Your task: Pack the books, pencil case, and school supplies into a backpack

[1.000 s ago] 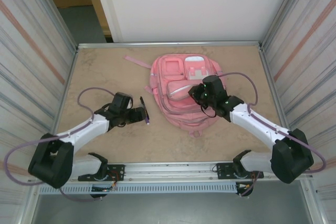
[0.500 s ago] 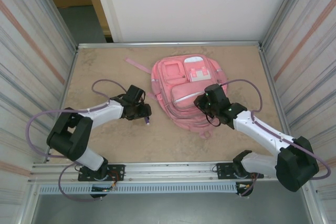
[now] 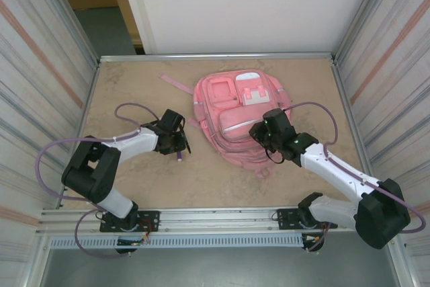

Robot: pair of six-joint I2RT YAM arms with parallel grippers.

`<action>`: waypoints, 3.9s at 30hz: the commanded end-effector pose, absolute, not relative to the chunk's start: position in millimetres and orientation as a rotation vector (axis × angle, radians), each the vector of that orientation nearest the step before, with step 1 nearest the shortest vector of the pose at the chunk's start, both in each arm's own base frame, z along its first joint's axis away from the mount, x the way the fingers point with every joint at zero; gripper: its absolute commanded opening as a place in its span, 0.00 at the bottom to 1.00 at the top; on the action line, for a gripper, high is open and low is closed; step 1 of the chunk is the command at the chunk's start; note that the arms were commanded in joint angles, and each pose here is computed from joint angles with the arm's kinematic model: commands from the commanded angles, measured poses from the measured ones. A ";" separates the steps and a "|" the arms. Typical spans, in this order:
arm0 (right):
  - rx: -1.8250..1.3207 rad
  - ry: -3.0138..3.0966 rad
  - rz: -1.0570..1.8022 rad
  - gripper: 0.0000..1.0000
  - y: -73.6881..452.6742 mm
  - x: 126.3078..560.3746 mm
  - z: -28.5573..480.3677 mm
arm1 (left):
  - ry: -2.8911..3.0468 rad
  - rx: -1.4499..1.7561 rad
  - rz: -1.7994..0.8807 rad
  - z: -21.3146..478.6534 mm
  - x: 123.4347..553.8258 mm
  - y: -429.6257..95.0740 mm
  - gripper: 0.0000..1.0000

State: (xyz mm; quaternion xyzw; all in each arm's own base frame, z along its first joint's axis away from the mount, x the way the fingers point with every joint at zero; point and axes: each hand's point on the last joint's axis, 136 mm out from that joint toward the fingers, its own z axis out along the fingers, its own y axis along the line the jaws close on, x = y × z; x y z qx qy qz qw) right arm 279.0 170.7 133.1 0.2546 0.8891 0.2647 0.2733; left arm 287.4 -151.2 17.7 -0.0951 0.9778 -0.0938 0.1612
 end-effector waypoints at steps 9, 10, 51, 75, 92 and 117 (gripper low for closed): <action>0.348 2.366 0.466 0.56 160.9 296.0 191.4 | 2.884 -0.246 -0.329 5.6 267.3 -148.0 0.11; 0.307 2.365 0.460 0.57 162.6 296.9 194.0 | 2.869 -0.226 -0.353 14.1 267.0 -149.7 0.11; 0.176 2.545 1.150 0.34 303.4 283.7 168.2 | 2.144 0.558 -1.252 197.0 242.4 -312.8 0.09; 0.548 2.327 0.771 0.17 117.3 301.4 203.4 | 2.121 1.119 -0.776 139.3 250.3 -324.1 0.66; 0.703 2.207 0.747 0.10 58.0 269.6 207.1 | 1.980 1.435 -0.044 99.7 309.8 -371.4 0.45; 1.214 2.144 1.148 0.12 110.1 283.7 164.1 | 1.941 1.265 -0.514 228.0 289.1 -418.2 0.00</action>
